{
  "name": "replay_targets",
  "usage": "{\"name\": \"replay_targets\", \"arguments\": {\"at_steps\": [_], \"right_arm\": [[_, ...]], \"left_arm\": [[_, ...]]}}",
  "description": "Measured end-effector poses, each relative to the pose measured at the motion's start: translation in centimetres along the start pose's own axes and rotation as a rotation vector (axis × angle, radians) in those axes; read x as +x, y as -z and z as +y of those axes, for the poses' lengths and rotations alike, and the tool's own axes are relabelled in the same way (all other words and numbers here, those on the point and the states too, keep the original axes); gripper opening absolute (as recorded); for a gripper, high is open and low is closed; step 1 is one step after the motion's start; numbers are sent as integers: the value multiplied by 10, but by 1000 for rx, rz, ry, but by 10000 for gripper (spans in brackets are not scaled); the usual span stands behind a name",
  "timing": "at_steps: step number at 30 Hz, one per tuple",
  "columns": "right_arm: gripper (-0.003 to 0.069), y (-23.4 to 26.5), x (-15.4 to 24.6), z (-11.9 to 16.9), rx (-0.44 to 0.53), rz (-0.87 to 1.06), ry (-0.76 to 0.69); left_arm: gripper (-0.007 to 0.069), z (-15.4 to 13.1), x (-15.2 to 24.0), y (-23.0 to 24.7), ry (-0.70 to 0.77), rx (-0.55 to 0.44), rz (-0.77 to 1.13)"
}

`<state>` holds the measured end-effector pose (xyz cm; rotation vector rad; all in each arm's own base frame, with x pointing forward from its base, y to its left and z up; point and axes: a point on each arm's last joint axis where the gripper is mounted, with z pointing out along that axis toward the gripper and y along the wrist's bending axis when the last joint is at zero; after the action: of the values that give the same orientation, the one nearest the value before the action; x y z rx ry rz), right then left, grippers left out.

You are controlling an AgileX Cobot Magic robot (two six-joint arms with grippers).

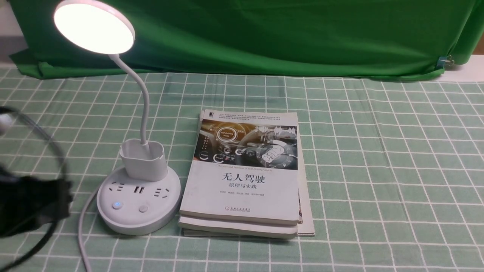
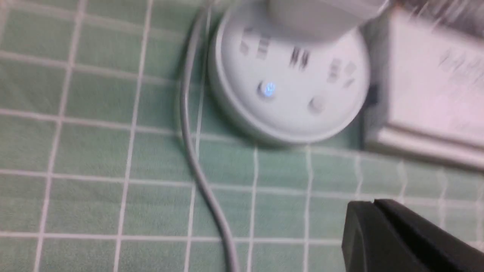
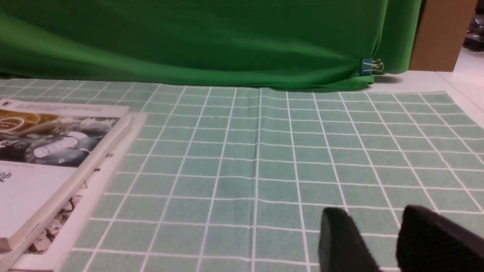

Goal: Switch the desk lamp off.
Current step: Use the left arm to press the button switch on the lamp holder

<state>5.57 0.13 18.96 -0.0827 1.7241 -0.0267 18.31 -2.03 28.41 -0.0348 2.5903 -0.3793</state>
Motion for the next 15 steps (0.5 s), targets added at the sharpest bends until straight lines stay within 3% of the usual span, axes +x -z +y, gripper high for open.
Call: {"name": "replay_targets", "arguments": {"at_steps": [9, 15], "right_arm": [[242, 0, 0, 0, 0, 0, 0], [242, 0, 0, 0, 0, 0, 0]], "left_arm": [[3, -36, -31, -76, -186, 21, 296], [3, -37, -53, -108, -205, -24, 374]]}}
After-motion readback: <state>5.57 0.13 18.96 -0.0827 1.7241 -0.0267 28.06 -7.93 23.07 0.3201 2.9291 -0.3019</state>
